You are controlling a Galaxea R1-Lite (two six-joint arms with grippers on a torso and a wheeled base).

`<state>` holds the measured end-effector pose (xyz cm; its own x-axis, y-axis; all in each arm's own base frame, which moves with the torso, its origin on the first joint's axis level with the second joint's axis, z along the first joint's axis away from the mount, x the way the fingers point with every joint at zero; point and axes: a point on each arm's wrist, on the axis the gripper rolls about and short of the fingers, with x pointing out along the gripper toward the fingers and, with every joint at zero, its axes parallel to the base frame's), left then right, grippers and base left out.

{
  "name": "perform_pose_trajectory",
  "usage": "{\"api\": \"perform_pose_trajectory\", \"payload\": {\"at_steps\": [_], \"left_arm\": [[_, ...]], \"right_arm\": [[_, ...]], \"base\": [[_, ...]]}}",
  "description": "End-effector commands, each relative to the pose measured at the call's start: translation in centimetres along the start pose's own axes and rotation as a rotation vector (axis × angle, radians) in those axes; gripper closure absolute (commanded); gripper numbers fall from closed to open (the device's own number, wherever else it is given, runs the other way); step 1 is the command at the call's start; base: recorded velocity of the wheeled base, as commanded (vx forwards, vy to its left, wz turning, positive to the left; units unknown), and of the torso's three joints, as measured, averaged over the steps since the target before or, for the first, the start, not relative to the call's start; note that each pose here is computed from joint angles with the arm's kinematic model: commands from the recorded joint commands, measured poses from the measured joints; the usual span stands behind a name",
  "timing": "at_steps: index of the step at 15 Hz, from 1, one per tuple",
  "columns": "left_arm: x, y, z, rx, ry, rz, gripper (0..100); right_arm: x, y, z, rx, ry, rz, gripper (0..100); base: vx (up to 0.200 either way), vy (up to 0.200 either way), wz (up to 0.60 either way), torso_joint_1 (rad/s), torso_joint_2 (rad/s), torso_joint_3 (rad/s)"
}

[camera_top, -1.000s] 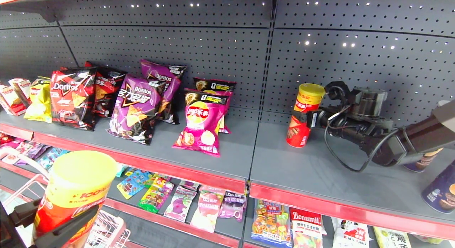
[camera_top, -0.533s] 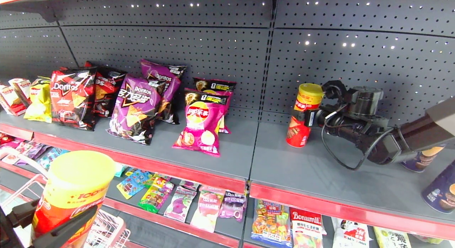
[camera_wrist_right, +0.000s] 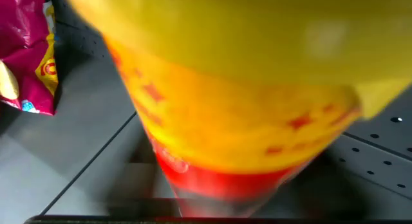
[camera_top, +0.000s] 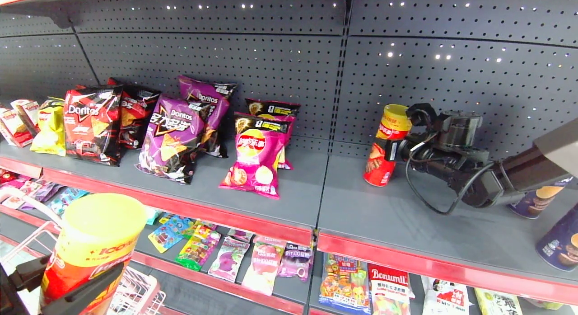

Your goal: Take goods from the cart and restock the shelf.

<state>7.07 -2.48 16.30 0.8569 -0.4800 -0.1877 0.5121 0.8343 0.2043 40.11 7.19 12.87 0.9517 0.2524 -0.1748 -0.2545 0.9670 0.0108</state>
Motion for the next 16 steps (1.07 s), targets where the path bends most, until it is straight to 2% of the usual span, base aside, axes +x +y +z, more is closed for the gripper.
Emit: {"api": "perform_pose_trajectory", "payload": {"at_steps": [1,5,12,16], "left_arm": [[0.0,0.0,-0.1,-0.001,0.003,-0.001,100],[0.0,0.0,-0.1,-0.001,0.003,-0.001,100],[0.0,-0.2,-0.7,-0.006,0.023,-0.006,100],[0.0,-0.2,-0.8,-0.01,0.027,-0.009,100]], "right_arm": [[0.1,0.0,-0.1,0.0,0.003,0.001,100],[0.1,0.1,-0.2,-0.002,0.005,0.003,100],[-3.0,0.8,2.8,-0.018,-0.064,0.036,100],[-5.6,1.4,3.8,-0.027,-0.082,0.181,100]], "base": [[0.0,0.0,0.0,0.0,0.0,0.0],[0.0,0.0,0.0,0.0,0.0,0.0],[0.0,0.0,0.0,0.0,0.0,0.0],[0.0,0.0,0.0,0.0,0.0,0.0]]}}
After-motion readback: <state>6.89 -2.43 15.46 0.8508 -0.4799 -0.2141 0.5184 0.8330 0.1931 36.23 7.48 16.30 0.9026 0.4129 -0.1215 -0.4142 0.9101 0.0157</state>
